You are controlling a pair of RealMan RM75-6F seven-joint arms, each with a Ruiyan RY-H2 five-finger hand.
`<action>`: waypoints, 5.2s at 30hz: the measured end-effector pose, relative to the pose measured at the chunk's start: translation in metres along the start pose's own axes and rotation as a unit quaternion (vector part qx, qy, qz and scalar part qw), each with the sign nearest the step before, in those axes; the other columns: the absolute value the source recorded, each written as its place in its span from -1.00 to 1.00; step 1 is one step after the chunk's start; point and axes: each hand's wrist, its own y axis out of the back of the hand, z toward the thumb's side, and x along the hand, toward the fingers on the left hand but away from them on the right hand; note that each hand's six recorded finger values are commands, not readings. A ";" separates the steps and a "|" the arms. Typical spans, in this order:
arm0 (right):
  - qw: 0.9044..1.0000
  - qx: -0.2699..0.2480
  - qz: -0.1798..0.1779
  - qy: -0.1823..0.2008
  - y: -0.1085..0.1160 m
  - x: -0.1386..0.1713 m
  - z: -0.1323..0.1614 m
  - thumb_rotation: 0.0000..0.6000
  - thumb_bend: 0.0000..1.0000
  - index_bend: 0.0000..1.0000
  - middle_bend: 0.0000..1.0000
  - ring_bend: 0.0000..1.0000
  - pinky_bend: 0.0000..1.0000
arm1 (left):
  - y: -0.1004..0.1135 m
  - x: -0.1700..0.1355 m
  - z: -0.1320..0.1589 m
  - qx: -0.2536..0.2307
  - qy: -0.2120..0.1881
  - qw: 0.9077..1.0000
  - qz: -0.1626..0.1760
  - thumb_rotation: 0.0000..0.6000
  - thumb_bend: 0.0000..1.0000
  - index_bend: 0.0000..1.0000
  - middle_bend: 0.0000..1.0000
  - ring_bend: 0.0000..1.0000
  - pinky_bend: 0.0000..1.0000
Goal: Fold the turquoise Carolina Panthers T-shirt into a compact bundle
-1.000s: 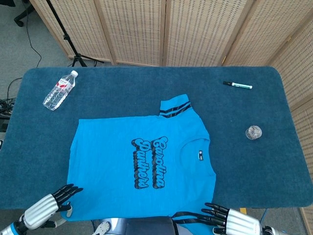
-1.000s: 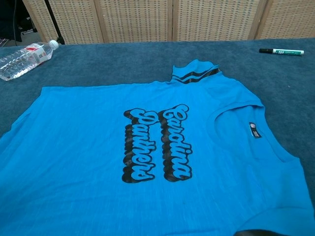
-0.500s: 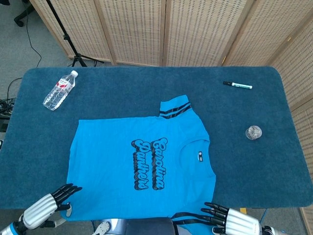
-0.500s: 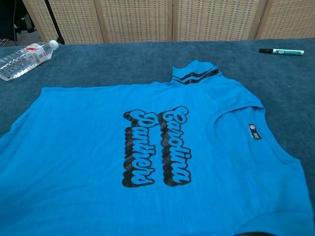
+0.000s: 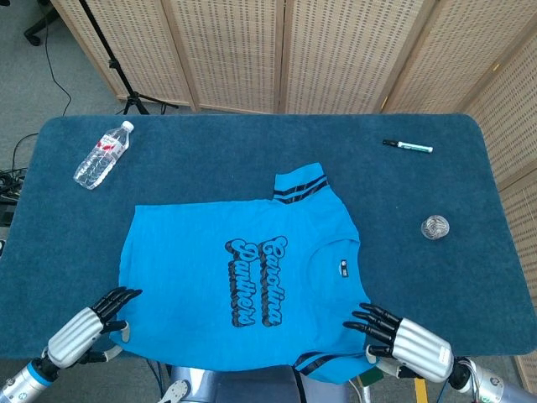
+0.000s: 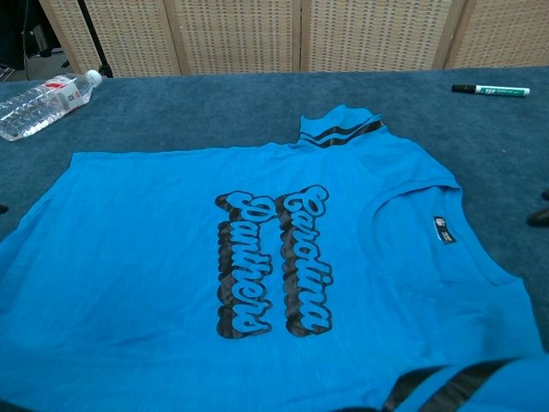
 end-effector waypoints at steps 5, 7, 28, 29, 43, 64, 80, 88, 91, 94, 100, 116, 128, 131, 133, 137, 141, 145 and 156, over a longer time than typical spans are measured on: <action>0.999 -0.002 -0.024 -0.043 0.020 -0.015 -0.025 1.00 0.09 0.32 -0.78 -1.00 -1.00 | 0.018 0.023 0.002 0.027 0.030 0.999 0.026 1.00 -0.14 0.70 -1.00 -1.00 -1.00; 0.998 -0.006 -0.029 -0.058 0.025 -0.021 -0.034 1.00 0.09 0.32 -0.78 -1.00 -1.00 | 0.026 0.033 0.002 0.041 0.047 0.998 0.033 1.00 -0.14 0.70 -1.00 -1.00 -1.00; 0.986 -0.028 -0.053 -0.158 0.067 -0.096 -0.100 1.00 0.09 0.32 -0.78 -1.00 -1.00 | 0.084 0.118 -0.018 0.093 0.140 0.983 0.078 1.00 -0.13 0.70 -1.00 -1.00 -1.00; 0.985 -0.030 -0.054 -0.163 0.069 -0.101 -0.104 1.00 0.09 0.32 -0.78 -1.00 -1.00 | 0.086 0.121 -0.019 0.094 0.144 0.982 0.081 1.00 -0.13 0.70 -1.00 -1.00 -1.00; 0.968 -0.067 -0.060 -0.233 0.098 -0.169 -0.155 1.00 0.09 0.32 -0.78 -1.00 -1.00 | 0.108 0.169 -0.038 0.103 0.230 0.961 0.110 1.00 -0.12 0.71 -1.00 -1.00 -1.00; 0.943 -0.059 -0.065 -0.320 0.114 -0.229 -0.224 1.00 0.09 0.32 -0.78 -1.00 -1.00 | 0.116 0.229 -0.069 0.128 0.304 0.936 0.119 1.00 -0.09 0.71 -1.00 -1.00 -1.00; 0.934 -0.054 -0.049 -0.349 0.097 -0.236 -0.245 1.00 0.09 0.32 -0.78 -1.00 -1.00 | 0.102 0.236 -0.094 0.151 0.354 0.917 0.101 1.00 -0.29 -0.98 -1.00 -1.00 -1.00; 0.933 -0.052 -0.046 -0.354 0.093 -0.240 -0.250 1.00 0.09 0.32 -0.78 -1.00 -1.00 | 0.106 0.236 -0.094 0.155 0.363 0.912 0.107 1.00 -0.29 -1.00 -1.00 -1.00 -1.00; 0.932 -0.049 -0.045 -0.356 0.093 -0.242 -0.252 1.00 0.09 0.32 -0.78 -1.00 -1.00 | 0.108 0.235 -0.092 0.154 0.359 0.914 0.110 1.00 -0.29 -1.00 -1.00 -1.00 -1.00; 0.931 -0.046 -0.046 -0.359 0.093 -0.244 -0.253 1.00 0.09 0.32 -0.78 -1.00 -1.00 | 0.109 0.233 -0.090 0.152 0.352 0.917 0.110 1.00 -0.30 -1.00 -1.00 -1.00 -1.00; 0.928 -0.035 -0.051 -0.366 0.101 -0.252 -0.258 1.00 0.09 0.32 -0.78 -1.00 -1.00 | 0.112 0.225 -0.084 0.146 0.339 0.922 0.114 1.00 -0.30 -1.00 -1.00 -1.00 -1.00; 0.919 -0.011 -0.051 -0.390 0.106 -0.286 -0.262 1.00 0.09 0.32 -0.78 -1.00 -1.00 | 0.116 0.212 -0.079 0.150 0.333 0.924 0.116 1.00 -0.30 -1.00 -1.00 -1.00 -1.00; 0.897 -0.019 -0.070 -0.437 0.107 -0.289 -0.273 1.00 -1.00 -1.00 -1.00 -1.00 -1.00 | 0.112 0.210 -0.081 0.146 0.336 0.924 0.112 1.00 -0.30 -1.00 -1.00 -1.00 -1.00; 0.894 -0.018 -0.074 -0.441 0.112 -0.285 -0.276 1.00 -1.00 -1.00 -1.00 -1.00 -1.00 | 0.113 0.209 -0.080 0.145 0.335 0.924 0.113 1.00 -0.30 -1.00 -1.00 -1.00 -1.00; 0.894 -0.017 -0.076 -0.442 0.114 -0.281 -0.277 1.00 -1.00 -1.00 -1.00 -1.00 -1.00 | 0.112 0.209 -0.078 0.144 0.332 0.925 0.113 1.00 -0.30 -1.00 -1.00 -1.00 -1.00; 0.894 -0.015 -0.083 -0.440 0.120 -0.275 -0.278 1.00 -1.00 -1.00 -1.00 -1.00 -1.00 | 0.111 0.208 -0.074 0.145 0.326 0.927 0.113 1.00 -0.30 -1.00 -1.00 -1.00 -1.00; 0.897 -0.019 -0.095 -0.432 0.126 -0.266 -0.278 1.00 -1.00 -1.00 -1.00 -1.00 -1.00 | 0.112 0.206 -0.071 0.149 0.318 0.930 0.110 1.00 -0.30 -1.00 -1.00 -1.00 -1.00; 0.902 -0.020 -0.106 -0.417 0.133 -0.248 -0.276 1.00 -1.00 -1.00 -1.00 -1.00 -1.00 | 0.110 0.204 -0.069 0.164 0.299 0.935 0.099 1.00 -0.31 -1.00 -1.00 -1.00 -1.00; 0.913 -0.012 -0.120 -0.389 0.141 -0.156 -0.258 1.00 -1.00 -1.00 -1.00 -1.00 -1.00 | 0.100 0.187 -0.059 0.181 0.186 0.965 0.042 1.00 -0.31 -1.00 -1.00 -1.00 -1.00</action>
